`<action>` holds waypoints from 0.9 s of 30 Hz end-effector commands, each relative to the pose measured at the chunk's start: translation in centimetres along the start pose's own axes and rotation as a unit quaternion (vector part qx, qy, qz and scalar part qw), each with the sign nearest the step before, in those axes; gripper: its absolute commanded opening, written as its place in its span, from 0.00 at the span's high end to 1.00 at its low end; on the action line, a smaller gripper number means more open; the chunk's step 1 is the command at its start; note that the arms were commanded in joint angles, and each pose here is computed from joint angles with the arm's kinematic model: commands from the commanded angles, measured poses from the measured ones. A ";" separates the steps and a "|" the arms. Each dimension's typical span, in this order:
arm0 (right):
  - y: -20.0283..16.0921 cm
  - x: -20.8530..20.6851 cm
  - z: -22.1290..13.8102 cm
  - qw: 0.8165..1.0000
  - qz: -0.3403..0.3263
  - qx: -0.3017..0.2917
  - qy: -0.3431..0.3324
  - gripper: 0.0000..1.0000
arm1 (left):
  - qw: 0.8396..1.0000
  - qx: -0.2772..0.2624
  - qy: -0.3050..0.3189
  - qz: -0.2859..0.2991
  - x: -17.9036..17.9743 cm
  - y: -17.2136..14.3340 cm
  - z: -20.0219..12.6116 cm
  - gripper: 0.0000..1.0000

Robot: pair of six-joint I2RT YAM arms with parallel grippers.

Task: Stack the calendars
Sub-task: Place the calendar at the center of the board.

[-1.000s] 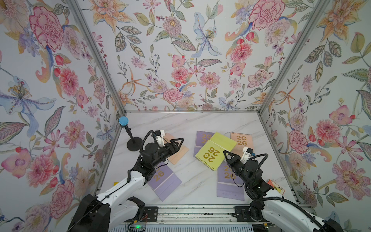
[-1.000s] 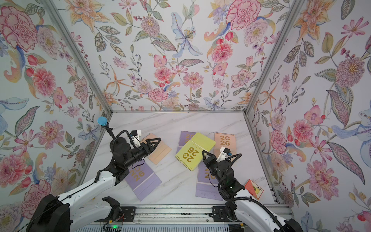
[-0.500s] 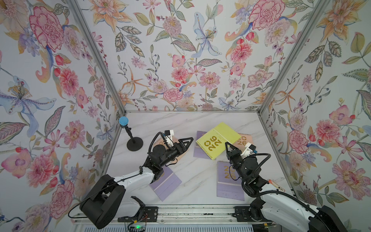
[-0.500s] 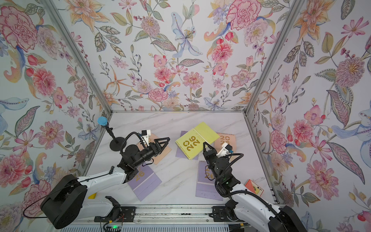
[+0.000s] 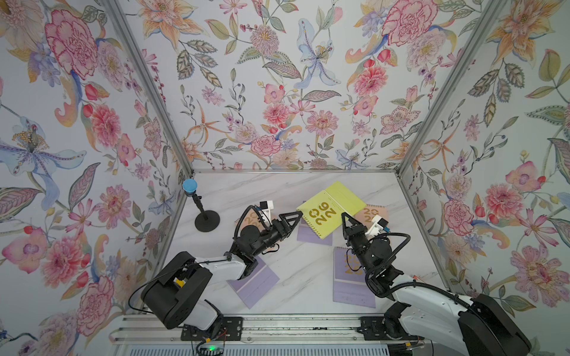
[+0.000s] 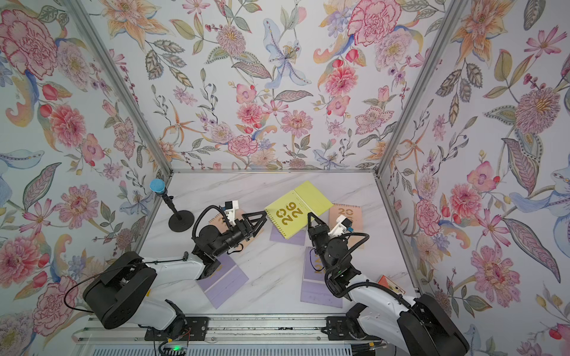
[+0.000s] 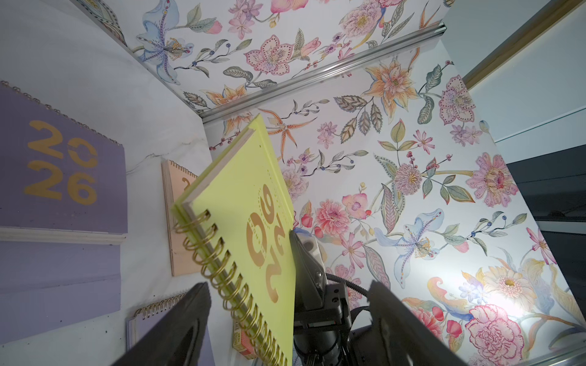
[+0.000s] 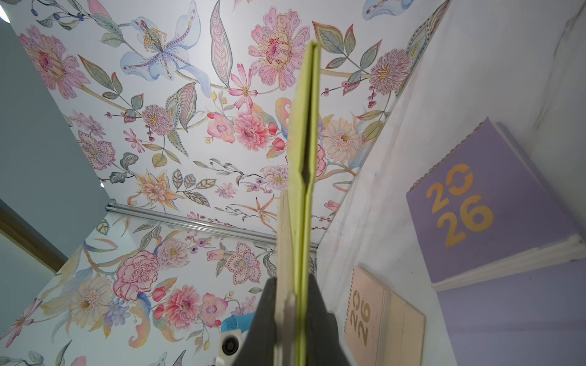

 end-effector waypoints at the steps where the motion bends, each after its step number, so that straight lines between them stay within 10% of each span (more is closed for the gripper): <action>1: 1.1 3.9 0.6 0.995 0.043 -0.030 0.088 1.00 | 0.998 0.005 -0.055 -0.002 -1.7 -0.1 0.7 0.19; 14: -0.6 4.2 1.0 0.993 0.053 -0.010 0.108 1.00 | 0.997 0.017 -0.077 -0.010 -1.6 -0.4 2.6 0.32; 27: -1.4 3.6 0.7 0.993 0.048 -0.011 0.106 0.97 | 0.997 0.015 -0.081 -0.013 -1.3 -0.4 2.8 0.89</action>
Point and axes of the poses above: each gripper's point midway between its finger pads, its own z axis out along the fingers, its own x axis along the line the jaws close on, y = z × x, the point moved 10 cm from there along -z, back along the fingers, and after that the axes turned 7 degrees about -z, right-handed, at the moved point
